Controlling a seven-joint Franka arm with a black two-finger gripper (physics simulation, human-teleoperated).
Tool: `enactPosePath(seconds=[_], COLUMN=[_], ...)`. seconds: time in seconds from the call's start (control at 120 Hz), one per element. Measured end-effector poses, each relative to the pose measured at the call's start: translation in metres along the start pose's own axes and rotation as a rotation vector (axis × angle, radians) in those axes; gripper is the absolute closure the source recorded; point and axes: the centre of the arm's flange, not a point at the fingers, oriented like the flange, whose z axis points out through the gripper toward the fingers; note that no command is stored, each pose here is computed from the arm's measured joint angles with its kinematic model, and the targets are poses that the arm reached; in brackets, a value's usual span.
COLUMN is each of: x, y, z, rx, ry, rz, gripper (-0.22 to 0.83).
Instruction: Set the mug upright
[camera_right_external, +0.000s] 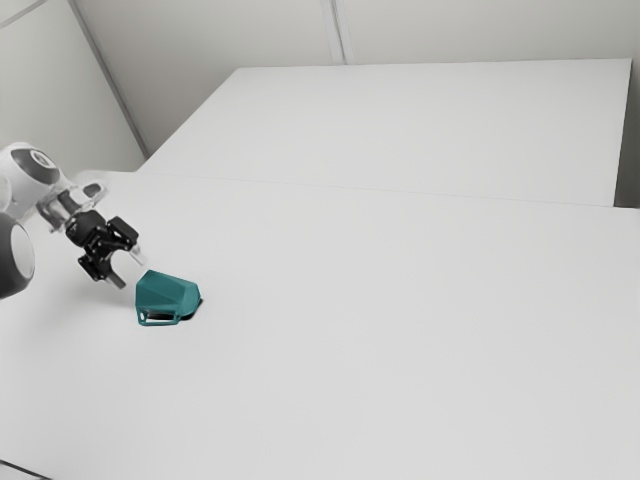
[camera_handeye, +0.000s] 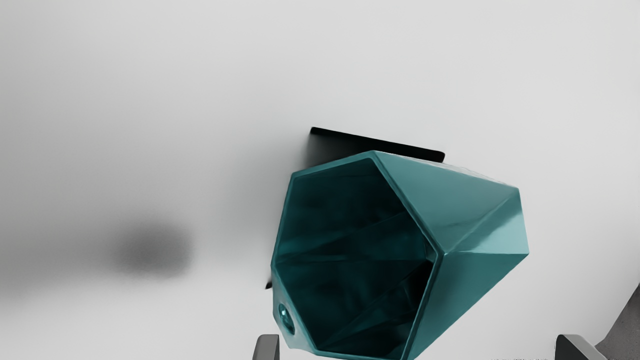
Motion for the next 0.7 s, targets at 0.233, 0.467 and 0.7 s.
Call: enactPosePath(seconds=[0.233,0.467,0.7], x=[-0.001,0.001,0.001], y=[-0.007,-0.003,-0.005], z=[0.017,0.017,0.028], rx=[-0.084,-0.118,-0.148], ry=[0.007,0.028,0.023], rz=[0.066,0.139,0.176], gripper=[0.0,0.0,0.0])
